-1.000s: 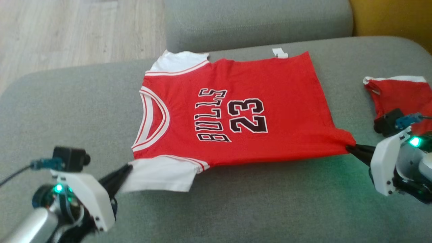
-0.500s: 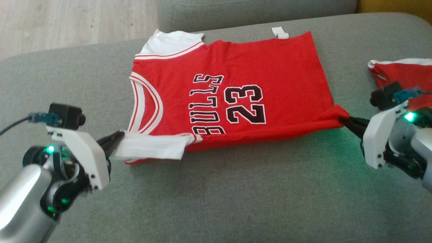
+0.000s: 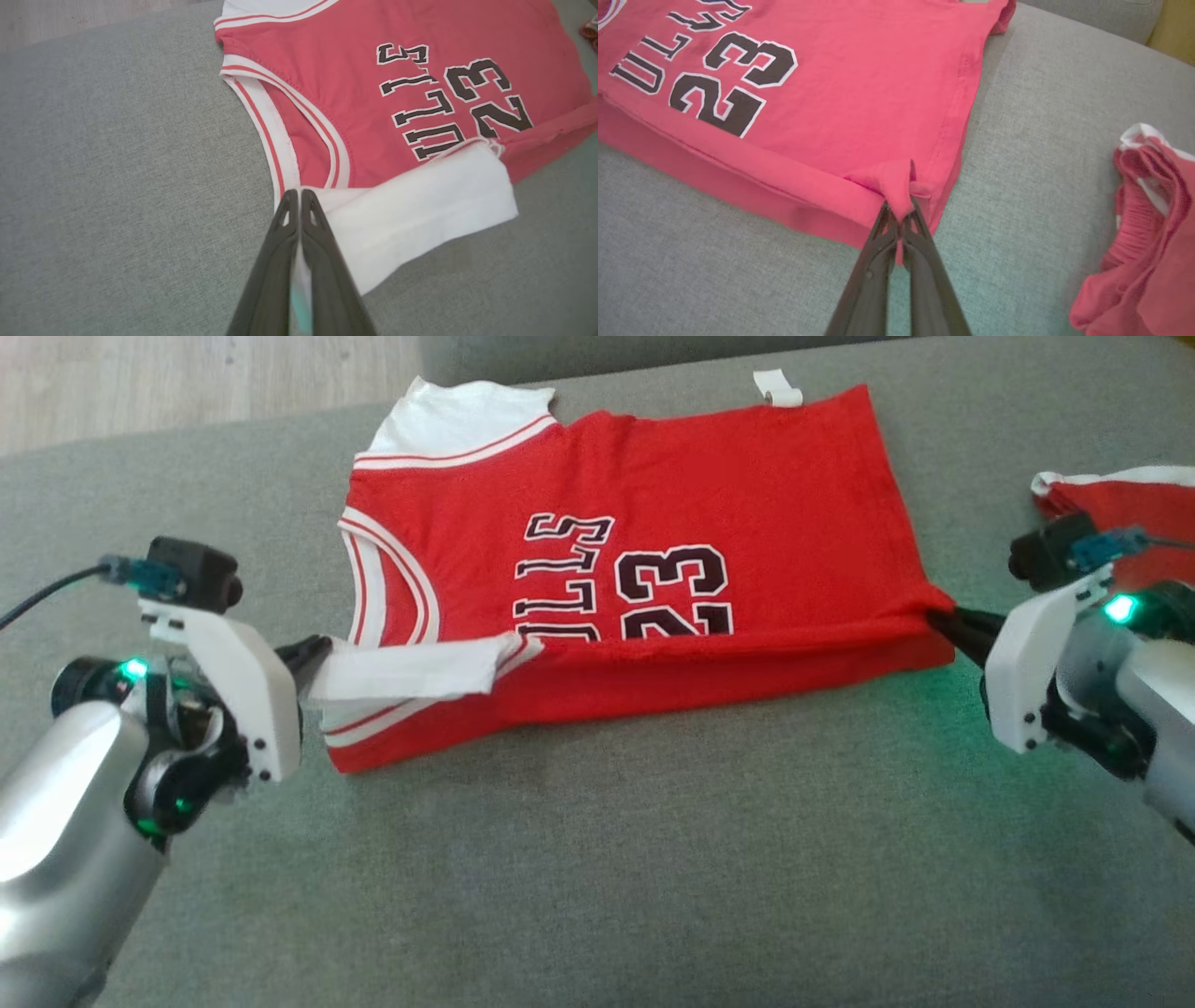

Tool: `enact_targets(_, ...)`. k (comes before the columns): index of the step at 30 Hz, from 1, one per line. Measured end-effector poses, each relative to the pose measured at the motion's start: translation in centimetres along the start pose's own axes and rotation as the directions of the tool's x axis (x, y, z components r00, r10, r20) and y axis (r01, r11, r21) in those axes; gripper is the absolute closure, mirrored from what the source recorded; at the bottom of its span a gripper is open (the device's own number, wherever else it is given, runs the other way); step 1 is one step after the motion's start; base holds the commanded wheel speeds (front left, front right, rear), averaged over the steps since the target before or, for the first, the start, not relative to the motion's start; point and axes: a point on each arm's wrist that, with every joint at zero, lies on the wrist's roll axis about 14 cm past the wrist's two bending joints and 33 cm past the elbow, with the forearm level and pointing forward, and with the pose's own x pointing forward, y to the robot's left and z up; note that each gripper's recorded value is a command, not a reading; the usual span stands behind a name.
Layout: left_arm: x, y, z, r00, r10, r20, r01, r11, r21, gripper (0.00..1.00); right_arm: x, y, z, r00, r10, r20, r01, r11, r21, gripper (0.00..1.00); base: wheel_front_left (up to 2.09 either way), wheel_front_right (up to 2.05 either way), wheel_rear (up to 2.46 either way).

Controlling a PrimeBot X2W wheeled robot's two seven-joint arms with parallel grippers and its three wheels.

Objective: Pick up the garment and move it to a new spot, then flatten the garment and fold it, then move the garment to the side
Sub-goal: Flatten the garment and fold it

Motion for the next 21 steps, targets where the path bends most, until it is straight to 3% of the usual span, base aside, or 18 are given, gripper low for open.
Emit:
enact_targets(14,4.0,0.6,2.3,0.999,0.024,-0.023,-0.021,0.996,0.087,1.00,2.3,-1.3,1.2,1.000,-0.019,0.019,0.018,1.000,0.018,1.00,0.00,0.00,0.00)
enact_targets(15,4.2,0.5,2.2,0.999,0.021,-0.028,-0.019,0.996,0.084,1.00,2.4,-1.3,1.2,0.999,-0.021,0.028,0.020,1.000,0.019,0.33,0.00,0.00,0.00)
enact_targets(16,4.5,0.6,2.1,0.999,0.026,-0.025,-0.024,0.996,0.088,0.51,2.5,-1.3,1.2,0.999,-0.024,0.036,0.023,0.999,0.022,0.00,0.00,0.00,0.00)
enact_targets(17,4.7,0.7,2.2,0.999,0.035,-0.011,-0.034,0.995,0.090,0.00,2.6,-1.4,1.2,0.999,-0.026,0.043,0.025,0.999,0.022,0.00,0.00,0.00,0.00)
enact_targets(21,4.6,1.9,6.5,0.977,0.105,0.188,-0.110,0.994,0.015,0.00,2.5,-2.8,3.7,0.984,-0.073,0.164,0.072,0.997,0.015,0.00,0.00,0.00,0.00)
